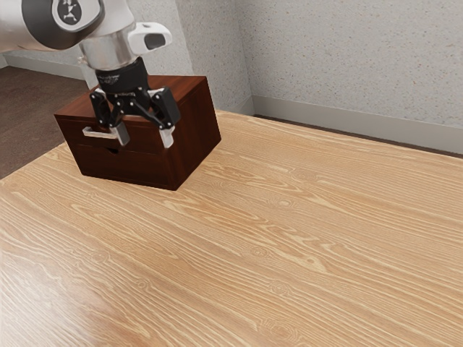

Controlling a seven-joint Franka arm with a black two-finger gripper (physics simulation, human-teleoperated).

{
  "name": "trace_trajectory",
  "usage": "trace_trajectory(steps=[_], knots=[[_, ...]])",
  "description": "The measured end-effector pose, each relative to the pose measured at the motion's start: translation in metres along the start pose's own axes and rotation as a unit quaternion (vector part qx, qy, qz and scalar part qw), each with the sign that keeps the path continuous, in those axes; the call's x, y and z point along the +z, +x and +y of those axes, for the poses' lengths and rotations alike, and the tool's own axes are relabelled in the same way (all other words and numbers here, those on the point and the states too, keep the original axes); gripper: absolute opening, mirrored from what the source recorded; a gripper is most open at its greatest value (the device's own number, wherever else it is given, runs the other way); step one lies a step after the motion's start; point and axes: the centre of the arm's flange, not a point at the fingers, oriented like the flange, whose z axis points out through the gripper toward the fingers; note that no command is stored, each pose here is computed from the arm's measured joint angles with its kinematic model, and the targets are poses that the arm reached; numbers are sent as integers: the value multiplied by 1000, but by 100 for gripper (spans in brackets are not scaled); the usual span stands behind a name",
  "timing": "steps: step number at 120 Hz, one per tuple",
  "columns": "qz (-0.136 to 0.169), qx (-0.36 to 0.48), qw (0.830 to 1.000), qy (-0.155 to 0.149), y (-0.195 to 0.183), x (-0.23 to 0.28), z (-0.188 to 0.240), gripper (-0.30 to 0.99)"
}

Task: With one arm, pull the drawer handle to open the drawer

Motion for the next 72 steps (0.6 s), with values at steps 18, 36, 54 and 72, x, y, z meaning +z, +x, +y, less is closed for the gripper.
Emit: trace_trajectory(steps=[18, 36, 54, 72], knots=[[9, 5, 1000, -3, 3, -1, -3, 69], [71, 2, 997, -19, -29, -69, -5, 69], [92, -134, 985, -58, -66, -118, -6, 69], [57, -320, 945, -40, -61, -104, -36, 69]])
